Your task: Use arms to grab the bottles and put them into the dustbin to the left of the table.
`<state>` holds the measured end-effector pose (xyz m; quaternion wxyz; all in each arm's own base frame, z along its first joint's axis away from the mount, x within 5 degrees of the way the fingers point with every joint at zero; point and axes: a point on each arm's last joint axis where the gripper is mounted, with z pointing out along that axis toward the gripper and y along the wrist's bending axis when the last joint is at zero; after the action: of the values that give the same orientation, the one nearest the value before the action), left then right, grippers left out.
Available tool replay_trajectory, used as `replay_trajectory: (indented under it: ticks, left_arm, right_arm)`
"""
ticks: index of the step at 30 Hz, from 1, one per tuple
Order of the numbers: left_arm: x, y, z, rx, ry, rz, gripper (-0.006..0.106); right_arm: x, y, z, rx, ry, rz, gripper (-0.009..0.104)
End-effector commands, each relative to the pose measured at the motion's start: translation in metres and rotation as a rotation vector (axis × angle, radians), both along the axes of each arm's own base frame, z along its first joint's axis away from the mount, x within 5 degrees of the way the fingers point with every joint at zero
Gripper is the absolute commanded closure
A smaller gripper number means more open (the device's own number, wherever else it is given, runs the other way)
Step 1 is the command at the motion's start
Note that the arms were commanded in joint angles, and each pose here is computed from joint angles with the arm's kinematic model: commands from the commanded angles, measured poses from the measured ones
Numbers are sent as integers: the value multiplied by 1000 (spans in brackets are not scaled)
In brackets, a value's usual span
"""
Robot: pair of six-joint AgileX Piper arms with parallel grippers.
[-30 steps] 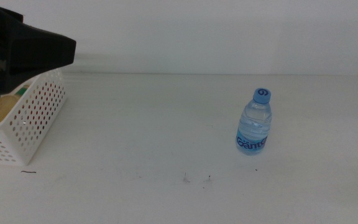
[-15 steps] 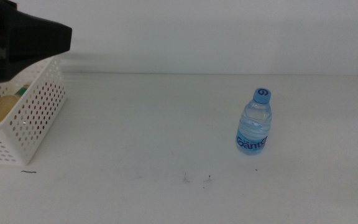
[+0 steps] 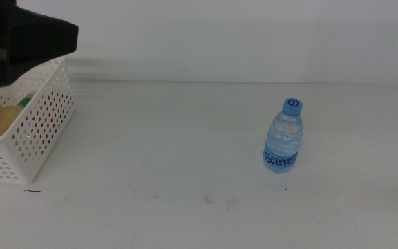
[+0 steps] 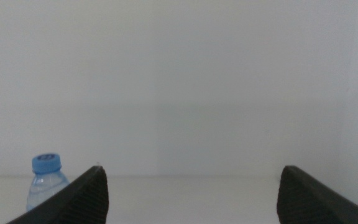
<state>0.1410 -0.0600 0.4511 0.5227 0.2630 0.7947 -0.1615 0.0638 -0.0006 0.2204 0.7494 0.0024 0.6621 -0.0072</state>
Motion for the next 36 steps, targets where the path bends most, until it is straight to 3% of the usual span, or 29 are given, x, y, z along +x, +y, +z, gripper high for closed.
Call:
replay_trajectory:
  ticks: [1,7,10,17,20,27,32,36]
  left_arm:
    - [-1,0,1,-5,-12,3,7]
    - [-1,0,1,-5,-12,3,7]
    - [-1,0,1,-5,-12,3,7]
    - [-1,0,1,-5,-13,4,7]
    - [-1,0,1,-5,-13,4,7]
    - [-1,0,1,-5,-13,4,7]
    - [-1,0,1,-5,-13,4,7]
    - [-1,0,1,-5,-13,4,7]
  right_arm:
    - [9,1,0,-3,17,9,2]
    - [45,17,-15,-92,162,199,2]
    - [59,23,-22,-75,186,273,2]
    - [86,24,-42,97,228,301,2]
    - [92,25,-44,134,189,318,2]
    - [101,36,-44,95,200,381,2]
    - [116,53,-41,-66,233,446,2]
    - [133,65,-43,-87,271,431,2]
